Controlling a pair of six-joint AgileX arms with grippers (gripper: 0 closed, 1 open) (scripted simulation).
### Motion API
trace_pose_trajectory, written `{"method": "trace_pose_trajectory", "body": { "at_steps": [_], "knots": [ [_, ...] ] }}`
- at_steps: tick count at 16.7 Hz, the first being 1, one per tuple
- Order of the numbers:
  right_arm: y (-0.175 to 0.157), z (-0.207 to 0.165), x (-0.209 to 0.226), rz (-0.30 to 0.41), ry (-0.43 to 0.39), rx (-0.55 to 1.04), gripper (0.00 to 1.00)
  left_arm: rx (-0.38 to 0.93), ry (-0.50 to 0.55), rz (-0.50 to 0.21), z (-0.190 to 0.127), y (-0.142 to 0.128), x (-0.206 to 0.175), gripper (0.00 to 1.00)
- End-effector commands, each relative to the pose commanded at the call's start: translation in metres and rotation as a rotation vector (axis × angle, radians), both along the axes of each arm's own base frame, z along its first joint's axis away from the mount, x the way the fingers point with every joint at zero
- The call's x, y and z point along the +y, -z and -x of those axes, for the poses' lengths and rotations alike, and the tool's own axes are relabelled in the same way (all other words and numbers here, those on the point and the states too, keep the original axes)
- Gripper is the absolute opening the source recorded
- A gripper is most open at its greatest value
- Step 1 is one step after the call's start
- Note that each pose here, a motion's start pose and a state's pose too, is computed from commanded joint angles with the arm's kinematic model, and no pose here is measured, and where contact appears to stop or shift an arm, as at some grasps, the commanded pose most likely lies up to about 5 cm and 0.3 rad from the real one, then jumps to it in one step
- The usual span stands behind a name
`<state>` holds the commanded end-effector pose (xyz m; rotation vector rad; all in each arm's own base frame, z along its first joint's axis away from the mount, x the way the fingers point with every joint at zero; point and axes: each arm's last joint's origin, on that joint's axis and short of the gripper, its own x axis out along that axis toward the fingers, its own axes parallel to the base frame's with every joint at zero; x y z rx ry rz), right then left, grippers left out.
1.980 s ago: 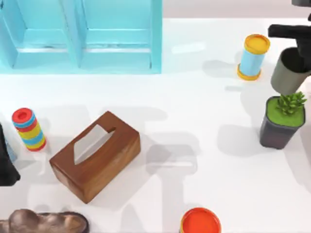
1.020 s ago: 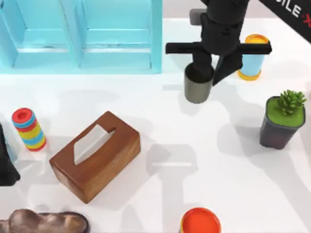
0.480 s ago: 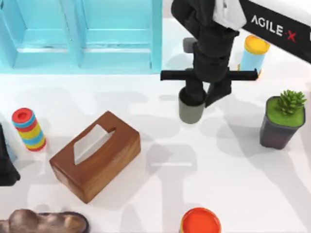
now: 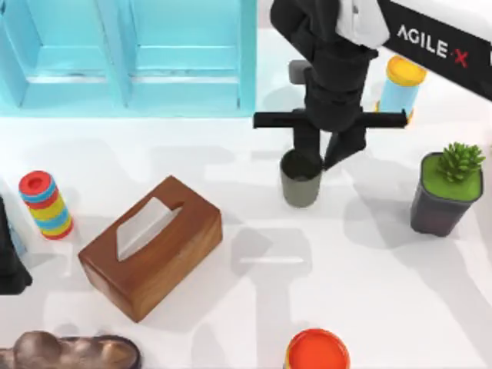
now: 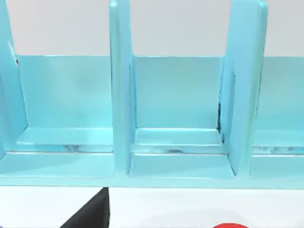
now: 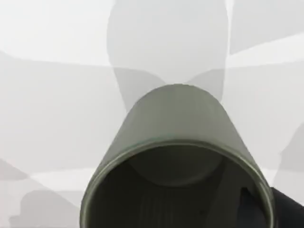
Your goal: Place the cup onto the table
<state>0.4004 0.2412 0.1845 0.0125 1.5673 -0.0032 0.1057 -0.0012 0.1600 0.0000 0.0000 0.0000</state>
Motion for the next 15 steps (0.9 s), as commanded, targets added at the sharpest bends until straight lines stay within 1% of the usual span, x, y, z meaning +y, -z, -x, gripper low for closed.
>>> {"method": "trace_pose_trajectory", "body": {
  "at_steps": [9,10,15],
  "knots": [
    [0.0,0.0,0.0,0.0,0.0,0.0,0.98,0.0,0.0,0.0,0.0,0.0,0.0,1.0],
    [0.0,0.0,0.0,0.0,0.0,0.0,1.0,0.0,0.0,0.0,0.0,0.0,0.0,1.0],
    [0.0,0.0,0.0,0.0,0.0,0.0,1.0,0.0,0.0,0.0,0.0,0.0,0.0,1.0]
  ]
}}
